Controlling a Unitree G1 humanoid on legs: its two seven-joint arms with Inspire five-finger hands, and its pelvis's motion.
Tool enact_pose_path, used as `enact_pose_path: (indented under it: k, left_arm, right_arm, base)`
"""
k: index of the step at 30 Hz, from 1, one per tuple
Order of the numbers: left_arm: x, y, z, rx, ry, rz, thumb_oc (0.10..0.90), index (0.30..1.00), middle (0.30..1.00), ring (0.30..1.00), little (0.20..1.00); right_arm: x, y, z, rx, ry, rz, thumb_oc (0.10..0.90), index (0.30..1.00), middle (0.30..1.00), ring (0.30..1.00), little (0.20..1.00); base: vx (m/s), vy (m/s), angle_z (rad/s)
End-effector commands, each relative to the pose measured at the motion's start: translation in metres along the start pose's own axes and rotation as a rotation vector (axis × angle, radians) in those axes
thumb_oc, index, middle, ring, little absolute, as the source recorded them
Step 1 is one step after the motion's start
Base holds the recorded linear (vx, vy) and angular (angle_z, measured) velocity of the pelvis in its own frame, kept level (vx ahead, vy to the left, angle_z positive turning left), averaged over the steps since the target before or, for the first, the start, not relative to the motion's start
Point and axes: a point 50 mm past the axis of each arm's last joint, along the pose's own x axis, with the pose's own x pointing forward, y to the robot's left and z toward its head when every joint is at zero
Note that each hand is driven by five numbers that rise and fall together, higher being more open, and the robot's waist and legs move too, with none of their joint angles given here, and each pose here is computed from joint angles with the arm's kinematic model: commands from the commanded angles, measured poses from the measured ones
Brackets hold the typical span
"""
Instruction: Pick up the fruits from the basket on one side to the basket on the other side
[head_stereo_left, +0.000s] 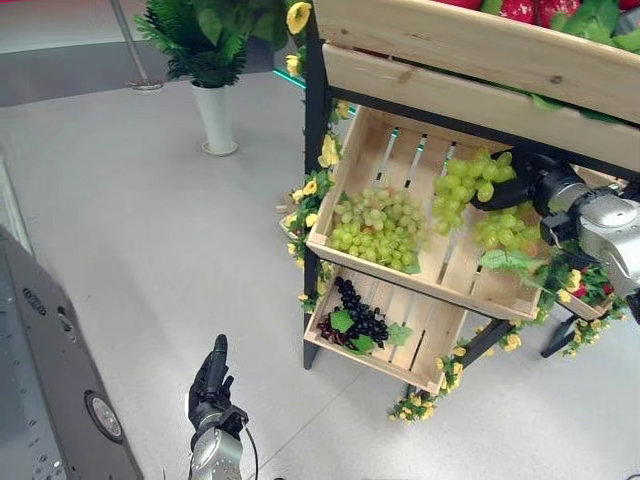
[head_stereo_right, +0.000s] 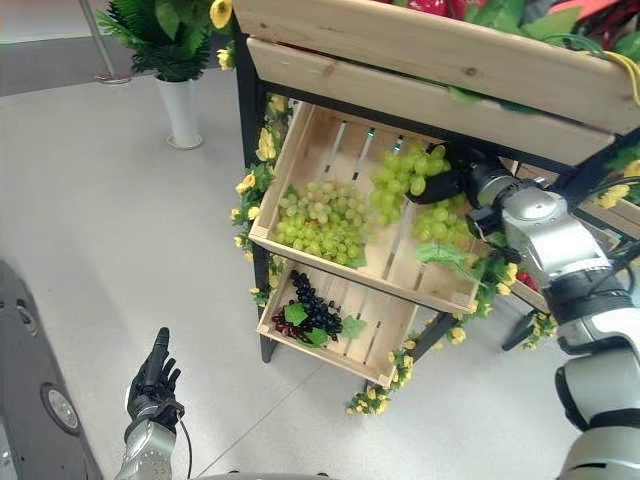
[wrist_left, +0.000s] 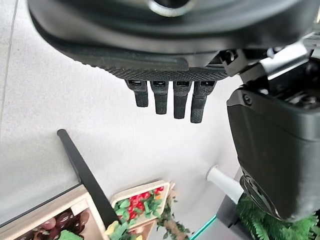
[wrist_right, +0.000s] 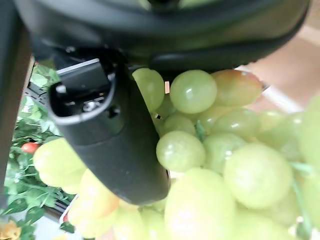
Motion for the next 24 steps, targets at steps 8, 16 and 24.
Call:
enact_pose_path:
  k: [8, 16, 24]
  left_arm:
    - [0.005, -0.04, 0.024, 0.052, -0.127, -0.203, 0.8, 0.9, 0.9, 0.9, 0.9]
    - [0.005, -0.047, 0.028, 0.047, -0.152, -0.237, 0.8, 0.9, 0.9, 0.9, 0.9]
    - [0.005, -0.048, 0.028, 0.045, -0.154, -0.247, 0.8, 0.9, 0.9, 0.9, 0.9]
  right_arm:
    - [0.004, -0.046, 0.088, -0.124, -0.219, -0.278, 0.4, 0.3, 0.3, 0.3, 0.3]
    - [0.013, -0.045, 0.057, -0.139, -0.068, -0.21, 0.8, 0.9, 0.9, 0.9, 0.9]
    - [0.008, -0.056, 0.052, -0.163, -0.03, -0.233, 0.8, 0.9, 0.9, 0.9, 0.9]
  base:
    - [0.0, 0.014, 0.09]
    - [0.0, 0.005, 0.02]
    - [0.0, -0.001, 0.0]
